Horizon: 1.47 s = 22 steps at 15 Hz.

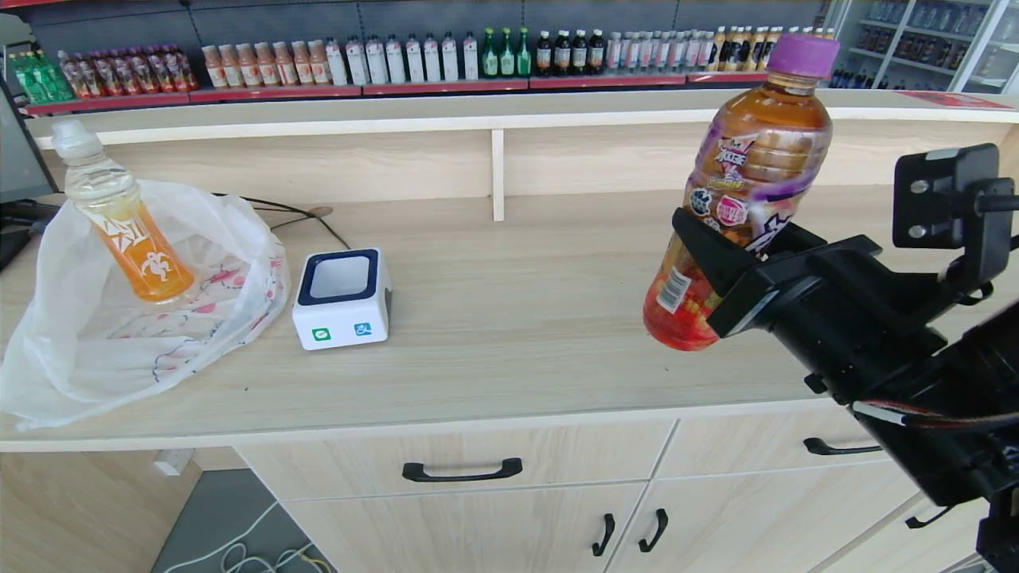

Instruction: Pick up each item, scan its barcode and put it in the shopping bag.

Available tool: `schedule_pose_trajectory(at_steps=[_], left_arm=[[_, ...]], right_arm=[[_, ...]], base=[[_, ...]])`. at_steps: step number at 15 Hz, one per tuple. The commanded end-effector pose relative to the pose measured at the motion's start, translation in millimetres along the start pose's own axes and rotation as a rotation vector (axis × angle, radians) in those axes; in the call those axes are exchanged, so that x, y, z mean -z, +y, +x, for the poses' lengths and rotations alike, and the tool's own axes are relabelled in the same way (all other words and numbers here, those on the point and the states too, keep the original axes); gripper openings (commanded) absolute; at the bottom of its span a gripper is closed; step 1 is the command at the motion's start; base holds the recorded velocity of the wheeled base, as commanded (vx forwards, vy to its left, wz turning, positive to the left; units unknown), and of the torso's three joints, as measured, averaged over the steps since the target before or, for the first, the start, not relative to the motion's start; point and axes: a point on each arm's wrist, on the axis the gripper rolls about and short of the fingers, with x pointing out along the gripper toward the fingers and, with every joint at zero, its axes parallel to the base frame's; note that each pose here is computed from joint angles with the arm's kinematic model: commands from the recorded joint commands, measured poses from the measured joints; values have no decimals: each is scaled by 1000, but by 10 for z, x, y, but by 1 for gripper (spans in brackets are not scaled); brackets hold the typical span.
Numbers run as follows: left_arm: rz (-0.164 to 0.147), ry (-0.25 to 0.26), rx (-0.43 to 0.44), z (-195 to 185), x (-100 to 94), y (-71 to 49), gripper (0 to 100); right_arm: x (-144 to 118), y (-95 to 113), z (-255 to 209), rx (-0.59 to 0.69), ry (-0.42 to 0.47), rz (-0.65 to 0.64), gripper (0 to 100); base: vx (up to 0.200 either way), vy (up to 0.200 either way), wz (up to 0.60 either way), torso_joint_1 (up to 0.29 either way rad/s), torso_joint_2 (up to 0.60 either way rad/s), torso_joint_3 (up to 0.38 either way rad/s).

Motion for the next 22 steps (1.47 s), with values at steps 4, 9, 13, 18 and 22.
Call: schedule_pose_trajectory(at_steps=[4,9,13,18,22], left_arm=[[0,0,-1,0,0,0,100],[-2,0,-1,0,0,0,100],[-3,0,-1,0,0,0,100],[-3,0,-1,0,0,0,100],[-3,0,-1,0,0,0,100]], right_arm=[[48,8,30,4,4,-4,0],[0,10,83,13,-34,-1,0],[11,9,74,10,-30,-1,0],[22,5,32,7,-20,-11,0],[4,11,38,7,-27,-10,0]], base=[[0,100,0,1,4,0],[0,200,0,5,2,2],[0,200,0,-1,4,4],[0,200,0,3,2,5],[0,200,0,-1,1,4]])
